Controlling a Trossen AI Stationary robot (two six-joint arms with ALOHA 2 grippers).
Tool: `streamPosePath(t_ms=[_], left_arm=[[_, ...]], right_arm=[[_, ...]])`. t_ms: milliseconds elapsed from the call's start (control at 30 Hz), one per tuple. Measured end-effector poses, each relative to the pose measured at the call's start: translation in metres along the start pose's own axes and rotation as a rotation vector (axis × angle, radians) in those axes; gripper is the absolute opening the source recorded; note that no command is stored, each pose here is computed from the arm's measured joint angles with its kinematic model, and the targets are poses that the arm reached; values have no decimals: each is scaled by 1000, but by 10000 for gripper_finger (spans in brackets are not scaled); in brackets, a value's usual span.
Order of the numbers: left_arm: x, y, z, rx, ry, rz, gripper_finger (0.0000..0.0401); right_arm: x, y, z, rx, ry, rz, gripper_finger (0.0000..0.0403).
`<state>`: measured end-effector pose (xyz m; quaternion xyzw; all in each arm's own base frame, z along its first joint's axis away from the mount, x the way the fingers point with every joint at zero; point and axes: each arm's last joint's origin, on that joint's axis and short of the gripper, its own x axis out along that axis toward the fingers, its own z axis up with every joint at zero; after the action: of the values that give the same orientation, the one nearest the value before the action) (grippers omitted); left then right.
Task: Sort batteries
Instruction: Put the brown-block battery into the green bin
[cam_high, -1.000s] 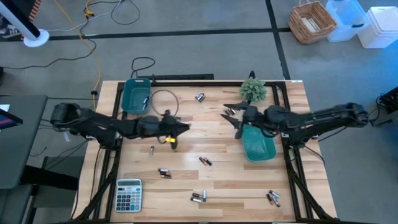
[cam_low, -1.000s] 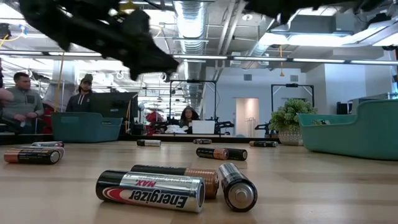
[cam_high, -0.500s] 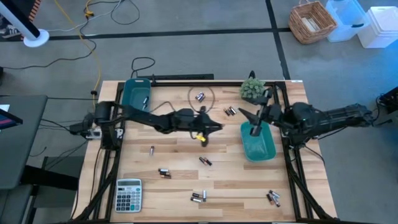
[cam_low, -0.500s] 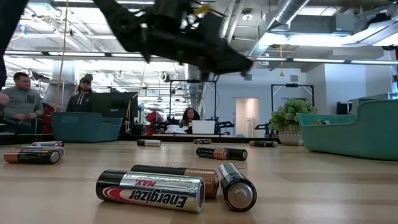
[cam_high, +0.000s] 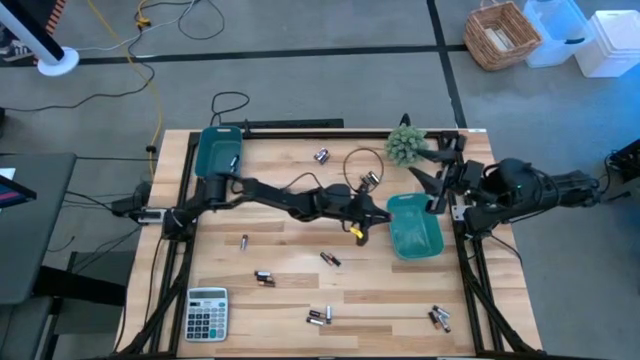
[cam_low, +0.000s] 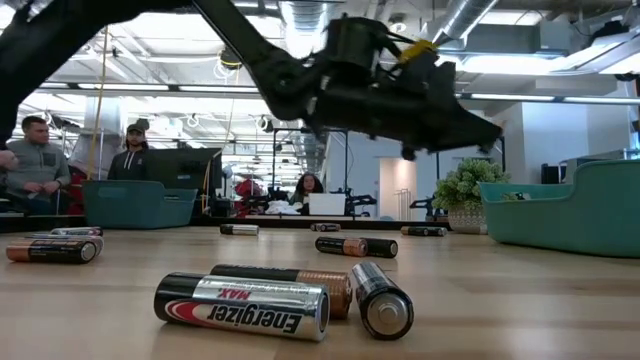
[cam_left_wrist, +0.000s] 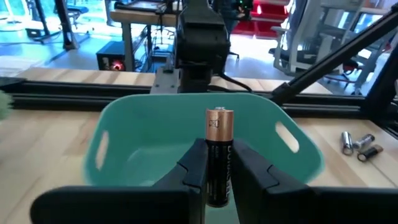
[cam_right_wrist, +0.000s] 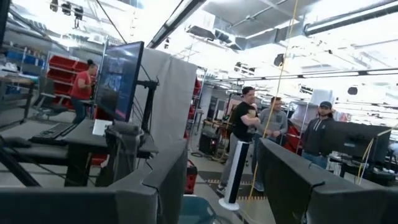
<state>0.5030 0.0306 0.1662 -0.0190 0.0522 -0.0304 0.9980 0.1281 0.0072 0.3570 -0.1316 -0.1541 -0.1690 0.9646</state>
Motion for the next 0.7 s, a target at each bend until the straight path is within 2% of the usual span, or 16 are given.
streamPosePath(t_ms=[300,567,700], left_arm=[[35,4,-10,-17,-35,-6,37],[37,5,-8,-9,-22,20,38],[37,5,-9,-16,-9,22,58]], right_arm=[[-9,-6,3,1,4,2,207],[-9,-5,2,2,14,6,207],[-9,-5,2,3,12,5,207]])
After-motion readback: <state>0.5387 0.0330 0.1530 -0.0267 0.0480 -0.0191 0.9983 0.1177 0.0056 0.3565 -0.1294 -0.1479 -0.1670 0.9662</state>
